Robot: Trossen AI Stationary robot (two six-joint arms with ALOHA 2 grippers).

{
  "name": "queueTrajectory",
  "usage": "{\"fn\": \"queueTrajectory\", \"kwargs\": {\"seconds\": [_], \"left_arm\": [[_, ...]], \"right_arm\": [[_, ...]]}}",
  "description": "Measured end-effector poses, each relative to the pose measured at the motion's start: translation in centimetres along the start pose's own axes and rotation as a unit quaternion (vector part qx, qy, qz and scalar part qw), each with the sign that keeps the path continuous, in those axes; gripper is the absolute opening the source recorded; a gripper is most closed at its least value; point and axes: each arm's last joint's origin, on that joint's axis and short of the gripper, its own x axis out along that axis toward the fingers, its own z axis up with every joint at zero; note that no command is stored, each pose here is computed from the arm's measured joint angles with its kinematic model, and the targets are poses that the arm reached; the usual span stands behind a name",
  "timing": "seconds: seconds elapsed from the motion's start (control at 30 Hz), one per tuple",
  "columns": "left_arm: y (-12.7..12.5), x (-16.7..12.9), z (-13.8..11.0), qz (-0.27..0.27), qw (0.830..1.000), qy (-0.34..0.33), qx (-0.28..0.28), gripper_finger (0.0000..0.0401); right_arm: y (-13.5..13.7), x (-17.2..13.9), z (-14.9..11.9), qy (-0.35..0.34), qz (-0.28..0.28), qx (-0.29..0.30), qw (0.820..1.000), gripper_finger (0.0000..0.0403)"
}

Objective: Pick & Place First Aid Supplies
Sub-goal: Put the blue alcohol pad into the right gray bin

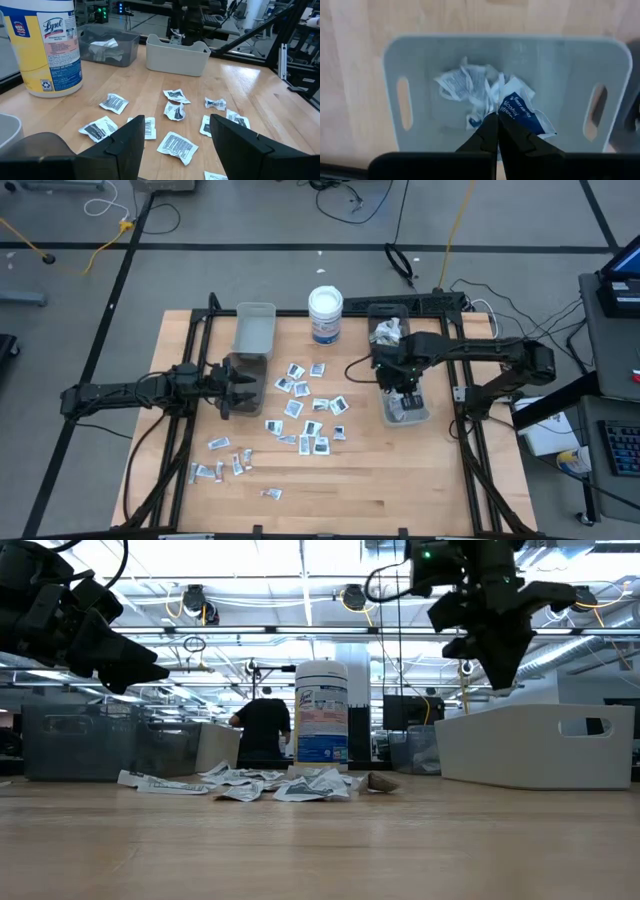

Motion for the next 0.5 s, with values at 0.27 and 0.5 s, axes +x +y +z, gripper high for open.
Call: {"fn": "queueTrajectory", "kwargs": {"seconds": [0.27,0.5], "left_arm": [[0.0,0.0,0.0,0.000,1.000,0.000,0.000,0.0230],[0.0,0.0,0.0,0.000,1.000,0.000,0.000,0.0230]], "right_arm": [[-0.6,0.7,-1.0,-0.007,-0.001,0.017,1.000,0.0000],[-0.8,3.9,-1.3,-0.024,-0.009,0.006,1.000,0.0000]]}}
